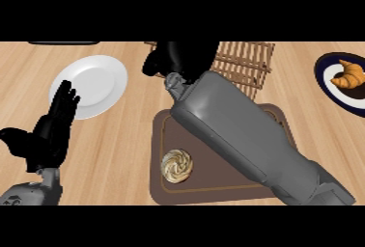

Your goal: Pick the sweet potato from the tray and place it in the tiered shelf

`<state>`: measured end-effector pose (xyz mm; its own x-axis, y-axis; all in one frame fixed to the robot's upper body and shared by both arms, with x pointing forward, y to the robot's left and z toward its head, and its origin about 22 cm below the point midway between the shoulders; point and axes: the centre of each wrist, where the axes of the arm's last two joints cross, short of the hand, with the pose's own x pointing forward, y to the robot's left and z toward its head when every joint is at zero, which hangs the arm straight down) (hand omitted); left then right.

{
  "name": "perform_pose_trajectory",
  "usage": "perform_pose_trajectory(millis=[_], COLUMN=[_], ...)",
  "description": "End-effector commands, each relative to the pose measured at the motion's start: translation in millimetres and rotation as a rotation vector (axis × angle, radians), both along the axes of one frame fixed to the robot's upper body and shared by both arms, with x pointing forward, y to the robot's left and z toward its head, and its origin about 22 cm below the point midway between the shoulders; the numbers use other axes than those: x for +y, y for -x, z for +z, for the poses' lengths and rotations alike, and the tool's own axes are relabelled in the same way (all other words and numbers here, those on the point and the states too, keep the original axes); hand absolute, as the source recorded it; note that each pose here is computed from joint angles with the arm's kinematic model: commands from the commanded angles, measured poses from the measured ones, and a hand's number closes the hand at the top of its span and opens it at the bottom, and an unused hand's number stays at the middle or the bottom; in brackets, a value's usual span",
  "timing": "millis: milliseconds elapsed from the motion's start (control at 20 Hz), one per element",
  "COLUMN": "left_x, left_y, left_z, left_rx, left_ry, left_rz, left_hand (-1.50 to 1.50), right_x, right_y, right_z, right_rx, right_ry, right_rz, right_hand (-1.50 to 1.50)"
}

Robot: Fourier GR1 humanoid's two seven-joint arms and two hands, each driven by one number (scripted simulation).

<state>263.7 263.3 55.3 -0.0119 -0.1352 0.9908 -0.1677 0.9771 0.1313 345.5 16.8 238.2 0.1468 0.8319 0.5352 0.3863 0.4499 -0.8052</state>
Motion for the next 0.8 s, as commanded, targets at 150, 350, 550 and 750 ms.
perform_pose_trajectory(millis=[150,350,550,750], left_x=[6,-3,1,-10], left_y=[4.4,13.5,9.7,7.8], left_z=[6,0,-7,4], left_rx=[-0.015,-0.012,-0.024,-0.030], left_ry=[0.009,-0.001,0.002,0.007], left_rz=[-0.007,-0.003,0.003,-0.018], left_hand=[0.00,0.00,0.00,0.00], right_x=[-3,-14,-22,-27], right_y=[-13,-21,-29,-38], right_z=[20,2,0,-13], right_rx=[0.039,0.010,-0.023,-0.065], right_ry=[-0.134,-0.140,-0.162,-0.171], right_rz=[-0.278,-0.296,-0.305,-0.323], right_hand=[1.50,1.50,1.50,1.50])
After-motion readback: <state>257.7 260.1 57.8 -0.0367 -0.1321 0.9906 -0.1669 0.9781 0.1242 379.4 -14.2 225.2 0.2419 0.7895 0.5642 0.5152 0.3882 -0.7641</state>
